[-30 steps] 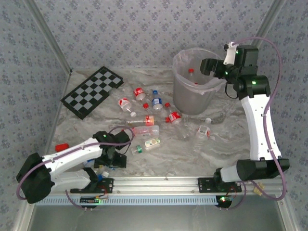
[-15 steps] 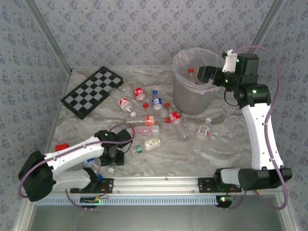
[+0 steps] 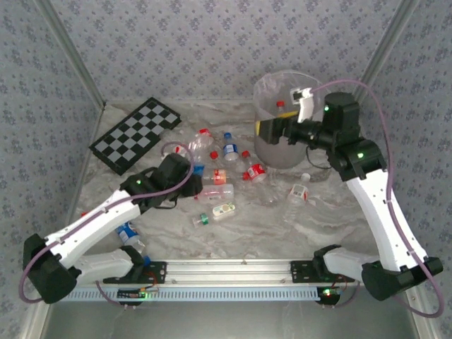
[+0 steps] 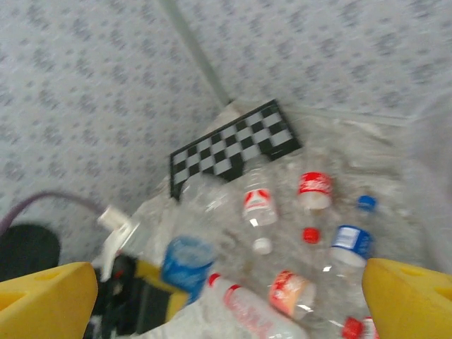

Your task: Put the plastic bottles in the bin

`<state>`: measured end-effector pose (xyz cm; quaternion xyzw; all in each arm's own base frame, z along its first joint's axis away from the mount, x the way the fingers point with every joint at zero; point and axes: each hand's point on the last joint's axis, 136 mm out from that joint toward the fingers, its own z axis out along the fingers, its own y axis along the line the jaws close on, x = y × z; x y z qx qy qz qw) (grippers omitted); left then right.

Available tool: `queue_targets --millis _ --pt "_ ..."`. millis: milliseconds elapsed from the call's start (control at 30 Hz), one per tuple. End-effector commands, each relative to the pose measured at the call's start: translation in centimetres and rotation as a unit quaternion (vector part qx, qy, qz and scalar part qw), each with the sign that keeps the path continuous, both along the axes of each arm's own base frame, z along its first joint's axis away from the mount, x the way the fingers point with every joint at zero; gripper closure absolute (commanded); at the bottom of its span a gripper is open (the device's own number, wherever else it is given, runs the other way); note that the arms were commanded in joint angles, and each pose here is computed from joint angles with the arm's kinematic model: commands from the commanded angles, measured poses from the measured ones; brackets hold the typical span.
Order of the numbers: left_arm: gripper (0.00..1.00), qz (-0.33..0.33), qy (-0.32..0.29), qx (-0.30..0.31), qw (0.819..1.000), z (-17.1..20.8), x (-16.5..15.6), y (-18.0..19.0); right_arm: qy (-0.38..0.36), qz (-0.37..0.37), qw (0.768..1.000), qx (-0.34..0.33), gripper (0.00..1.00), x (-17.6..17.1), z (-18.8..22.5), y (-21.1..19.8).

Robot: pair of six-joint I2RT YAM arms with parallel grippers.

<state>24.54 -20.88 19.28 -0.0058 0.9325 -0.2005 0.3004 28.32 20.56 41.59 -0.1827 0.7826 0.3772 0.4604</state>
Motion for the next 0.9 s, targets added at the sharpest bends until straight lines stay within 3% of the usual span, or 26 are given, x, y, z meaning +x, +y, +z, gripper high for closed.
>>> queue_targets --millis 0,133,300,700,867 --pt "0.56 -0.096 -0.099 -0.111 0.984 6.7 2.6 -6.0 0.005 0.008 1.0 0.007 0.02 -0.6 -1.0 1.8" --pt "0.55 -0.163 -0.085 -0.181 0.966 8.3 2.3 -10.1 0.019 0.018 1.0 -0.011 0.02 -0.2 -3.3 4.0" --pt "0.54 -0.192 -0.083 -0.238 0.948 9.5 1.6 -12.2 0.029 0.035 0.999 -0.014 0.02 1.0 -4.8 5.7" --pt "0.54 -0.202 -0.086 -0.237 0.946 9.6 0.9 -12.4 0.064 0.041 0.997 -0.01 0.21 3.7 -7.5 7.7" --pt "0.54 -0.196 -0.092 -0.232 0.948 9.8 1.0 -12.1 0.071 0.038 0.997 -0.012 0.36 3.9 -7.9 7.4"
